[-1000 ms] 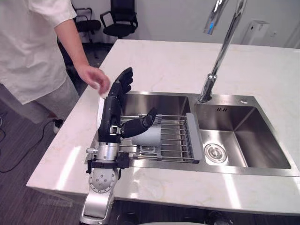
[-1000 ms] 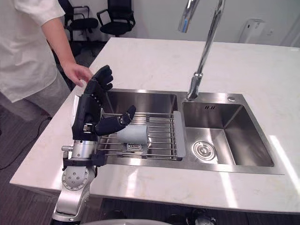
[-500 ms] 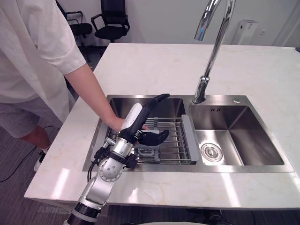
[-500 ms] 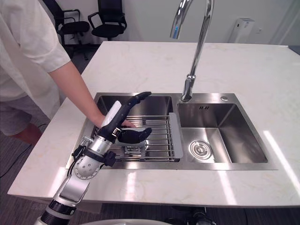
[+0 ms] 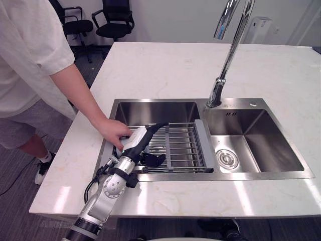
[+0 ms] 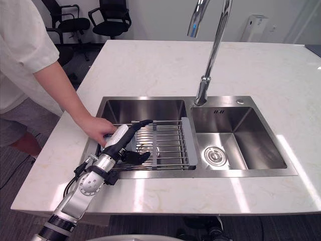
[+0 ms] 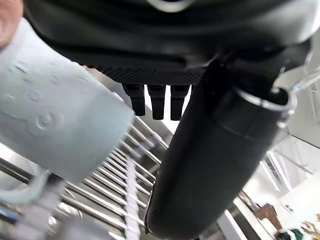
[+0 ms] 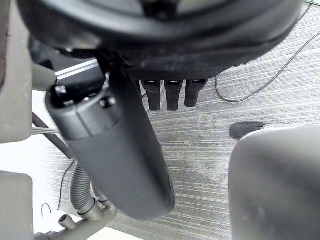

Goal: Walk over to the sink, pick up the cup, carry it to the dishwasher, place the cup inside the dishwasher, then close the dishwasher door

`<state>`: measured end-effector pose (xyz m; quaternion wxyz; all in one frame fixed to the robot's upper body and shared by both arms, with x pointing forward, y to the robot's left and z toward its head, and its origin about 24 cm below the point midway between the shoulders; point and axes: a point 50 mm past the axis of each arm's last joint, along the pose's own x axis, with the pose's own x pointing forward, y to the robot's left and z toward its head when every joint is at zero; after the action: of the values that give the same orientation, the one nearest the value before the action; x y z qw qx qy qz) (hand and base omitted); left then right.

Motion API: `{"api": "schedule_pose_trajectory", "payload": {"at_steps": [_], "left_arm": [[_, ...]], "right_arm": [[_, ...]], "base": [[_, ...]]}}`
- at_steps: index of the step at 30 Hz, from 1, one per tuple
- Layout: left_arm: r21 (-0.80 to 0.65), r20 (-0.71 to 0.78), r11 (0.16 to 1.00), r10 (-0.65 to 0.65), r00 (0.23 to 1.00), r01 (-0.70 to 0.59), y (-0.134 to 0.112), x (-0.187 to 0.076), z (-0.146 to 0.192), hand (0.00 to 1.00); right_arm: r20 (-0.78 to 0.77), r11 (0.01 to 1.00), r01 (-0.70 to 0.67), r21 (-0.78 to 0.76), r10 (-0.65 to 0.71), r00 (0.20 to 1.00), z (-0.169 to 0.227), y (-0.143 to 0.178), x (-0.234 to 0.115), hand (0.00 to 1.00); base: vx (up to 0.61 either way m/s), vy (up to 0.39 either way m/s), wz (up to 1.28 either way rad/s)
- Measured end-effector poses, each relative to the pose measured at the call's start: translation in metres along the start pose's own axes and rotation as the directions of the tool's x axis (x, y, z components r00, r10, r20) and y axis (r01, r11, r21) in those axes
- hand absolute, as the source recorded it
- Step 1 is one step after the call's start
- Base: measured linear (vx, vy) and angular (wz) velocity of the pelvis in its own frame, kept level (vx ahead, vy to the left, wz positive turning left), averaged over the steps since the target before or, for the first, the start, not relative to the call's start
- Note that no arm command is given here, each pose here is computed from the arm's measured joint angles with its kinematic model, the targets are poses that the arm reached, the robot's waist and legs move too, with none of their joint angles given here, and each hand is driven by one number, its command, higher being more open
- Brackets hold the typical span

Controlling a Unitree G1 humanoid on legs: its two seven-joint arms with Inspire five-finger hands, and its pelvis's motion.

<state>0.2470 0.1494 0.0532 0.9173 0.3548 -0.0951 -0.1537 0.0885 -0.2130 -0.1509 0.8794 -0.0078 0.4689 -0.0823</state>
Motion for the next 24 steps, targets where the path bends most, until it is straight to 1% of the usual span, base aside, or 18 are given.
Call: {"api": "schedule_pose_trajectory", "payload": {"at_steps": [5,11,17,24], "left_arm": [[0.006,-0.031,0.998,0.063,0.998,-0.063,0.010,-0.002,-0.007,0.90],[-0.001,-0.063,0.998,0.058,0.996,-0.059,0.003,-0.010,-0.012,0.90],[-0.006,-0.066,0.998,0.068,0.996,-0.068,0.004,-0.010,-0.012,0.90],[-0.002,-0.054,0.992,0.127,0.990,-0.127,0.015,-0.012,-0.009,0.90]], "right_arm": [[0.002,1.000,0.000,-0.008,0.000,1.000,0.001,0.000,0.000,0.90],[-0.001,1.000,0.004,-0.009,-0.004,1.000,0.000,0.000,0.000,0.90],[-0.004,1.000,0.005,-0.010,-0.005,1.000,-0.001,0.000,0.000,0.90],[-0.011,0.999,0.001,-0.033,-0.002,1.000,-0.001,0.000,0.001,0.90]], "base": [[0.01,0.001,0.00],[-0.03,0.003,0.00],[0.00,-0.001,0.01],[0.00,0.000,0.00]]}}
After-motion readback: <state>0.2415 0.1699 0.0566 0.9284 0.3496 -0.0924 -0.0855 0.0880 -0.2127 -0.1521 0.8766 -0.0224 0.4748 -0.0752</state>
